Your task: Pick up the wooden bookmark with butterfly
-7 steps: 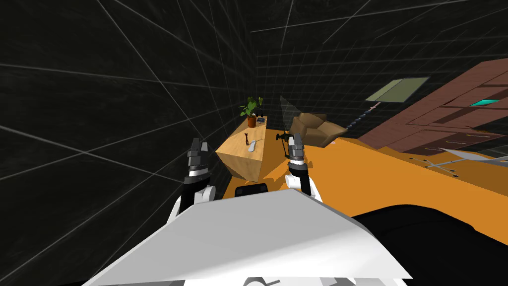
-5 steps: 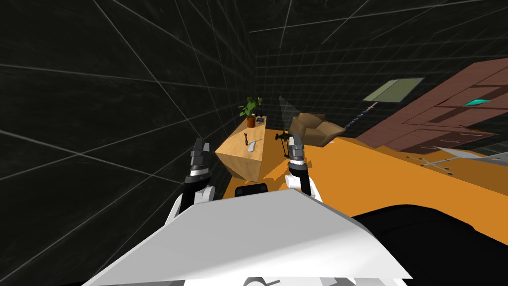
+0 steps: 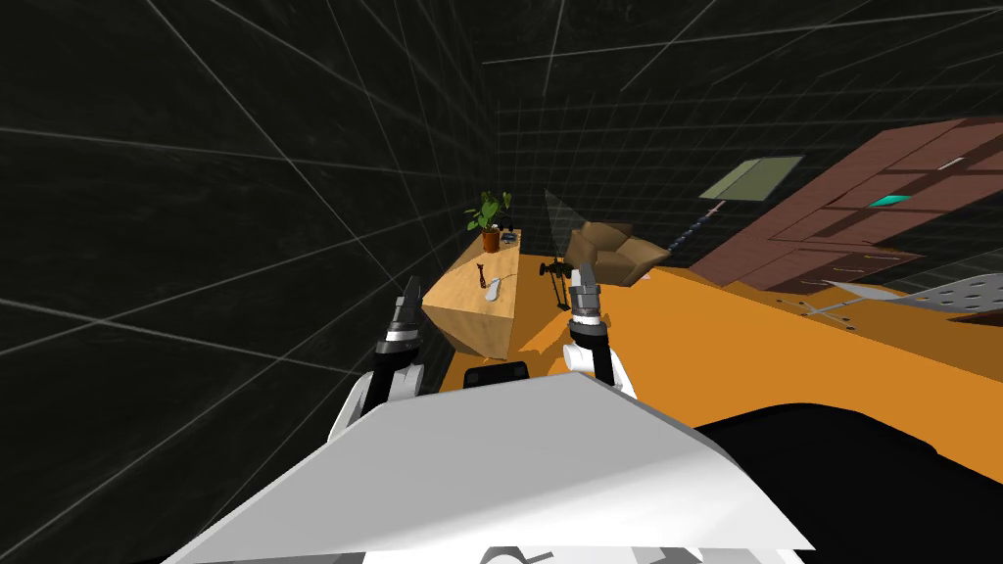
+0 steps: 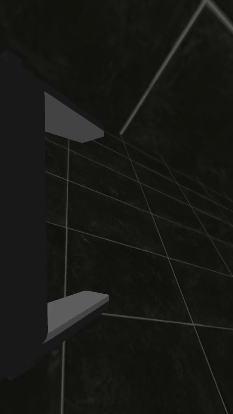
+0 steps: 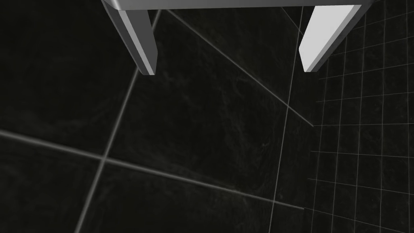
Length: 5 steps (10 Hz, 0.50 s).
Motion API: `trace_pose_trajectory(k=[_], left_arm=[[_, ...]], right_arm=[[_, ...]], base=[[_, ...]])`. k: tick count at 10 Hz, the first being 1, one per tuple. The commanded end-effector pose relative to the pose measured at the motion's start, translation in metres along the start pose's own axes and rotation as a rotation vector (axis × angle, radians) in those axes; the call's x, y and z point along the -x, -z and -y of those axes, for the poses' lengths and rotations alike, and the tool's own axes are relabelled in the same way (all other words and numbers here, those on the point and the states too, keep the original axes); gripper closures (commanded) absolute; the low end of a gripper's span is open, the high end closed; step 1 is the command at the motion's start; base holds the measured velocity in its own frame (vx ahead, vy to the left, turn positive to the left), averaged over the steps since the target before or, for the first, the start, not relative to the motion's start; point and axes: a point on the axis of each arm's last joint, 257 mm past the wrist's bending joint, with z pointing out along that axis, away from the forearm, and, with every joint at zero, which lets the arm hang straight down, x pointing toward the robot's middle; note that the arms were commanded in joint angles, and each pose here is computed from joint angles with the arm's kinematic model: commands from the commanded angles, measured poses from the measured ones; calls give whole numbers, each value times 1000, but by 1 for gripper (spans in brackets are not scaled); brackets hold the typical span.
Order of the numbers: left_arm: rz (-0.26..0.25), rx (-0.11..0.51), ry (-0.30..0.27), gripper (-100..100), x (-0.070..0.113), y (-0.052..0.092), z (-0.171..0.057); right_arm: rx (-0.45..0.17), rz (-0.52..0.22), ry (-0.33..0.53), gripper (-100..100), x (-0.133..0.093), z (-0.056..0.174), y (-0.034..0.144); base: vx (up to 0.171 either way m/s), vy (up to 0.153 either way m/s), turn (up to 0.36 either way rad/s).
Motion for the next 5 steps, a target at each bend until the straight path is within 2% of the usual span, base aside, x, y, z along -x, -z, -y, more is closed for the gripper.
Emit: trace_pose_trajectory(k=[1, 5], left_arm=[[-25, 20, -55, -100, -9, -4, -11], [-93, 69, -197, -100, -28, -7, -41]], right_arm=[[0, 0, 0, 0, 0, 0, 0], [0, 0, 0, 0, 0, 0, 0]], base=[[18, -8, -88], [21, -5, -94]])
